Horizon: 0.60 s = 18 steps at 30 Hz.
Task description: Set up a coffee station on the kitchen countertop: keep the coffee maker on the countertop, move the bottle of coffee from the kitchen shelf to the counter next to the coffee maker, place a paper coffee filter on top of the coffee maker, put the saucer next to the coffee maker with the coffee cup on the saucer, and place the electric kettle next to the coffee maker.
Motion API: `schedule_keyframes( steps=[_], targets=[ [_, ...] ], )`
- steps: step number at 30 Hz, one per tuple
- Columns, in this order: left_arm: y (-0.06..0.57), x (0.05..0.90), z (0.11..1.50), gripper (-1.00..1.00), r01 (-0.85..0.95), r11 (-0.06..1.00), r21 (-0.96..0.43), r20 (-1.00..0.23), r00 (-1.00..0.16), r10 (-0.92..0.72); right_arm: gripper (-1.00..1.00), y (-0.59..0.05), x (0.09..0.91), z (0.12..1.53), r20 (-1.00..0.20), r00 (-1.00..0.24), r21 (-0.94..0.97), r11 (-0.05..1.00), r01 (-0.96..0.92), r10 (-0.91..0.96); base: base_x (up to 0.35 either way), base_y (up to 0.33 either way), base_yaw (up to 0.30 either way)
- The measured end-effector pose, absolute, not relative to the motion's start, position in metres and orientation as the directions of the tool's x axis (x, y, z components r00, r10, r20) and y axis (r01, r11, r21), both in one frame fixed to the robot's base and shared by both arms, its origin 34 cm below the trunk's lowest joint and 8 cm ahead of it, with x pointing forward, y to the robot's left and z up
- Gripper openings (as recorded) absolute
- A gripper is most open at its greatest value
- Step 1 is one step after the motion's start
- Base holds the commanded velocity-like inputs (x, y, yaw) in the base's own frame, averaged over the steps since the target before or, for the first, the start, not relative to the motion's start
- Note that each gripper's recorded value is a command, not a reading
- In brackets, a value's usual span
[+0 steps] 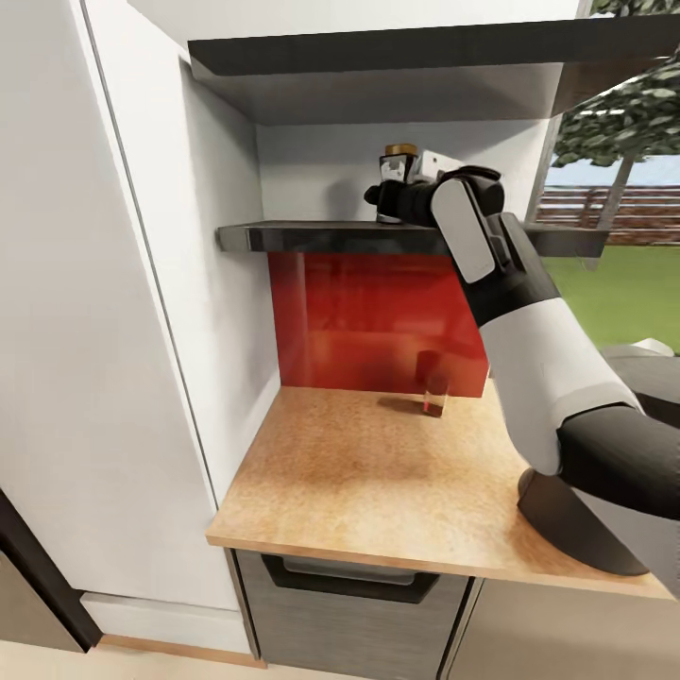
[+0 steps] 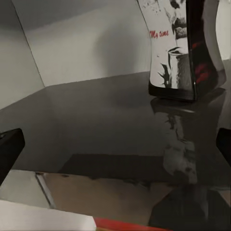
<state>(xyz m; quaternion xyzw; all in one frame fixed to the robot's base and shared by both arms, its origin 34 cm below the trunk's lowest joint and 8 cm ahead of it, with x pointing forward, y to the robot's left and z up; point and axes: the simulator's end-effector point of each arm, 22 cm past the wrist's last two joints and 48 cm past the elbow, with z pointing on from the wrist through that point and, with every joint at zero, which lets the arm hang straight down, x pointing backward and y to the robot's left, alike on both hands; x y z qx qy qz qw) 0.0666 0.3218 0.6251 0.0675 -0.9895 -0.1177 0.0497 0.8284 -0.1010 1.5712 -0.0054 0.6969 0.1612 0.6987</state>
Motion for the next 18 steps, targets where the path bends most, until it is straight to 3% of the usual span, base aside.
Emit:
schedule_keyframes(
  steps=[18],
  targets=[
    [0.322, 0.065, 0.625, 1.0, -0.121, 0.964, 0.239, 0.085, -0.986, -0.144, 1.0, -0.105, 0.826, 1.59, -0.975, 0.038, 0.204, 0.955, -0.216, 0.217, 0.0, 0.0, 0.0]
  ],
)
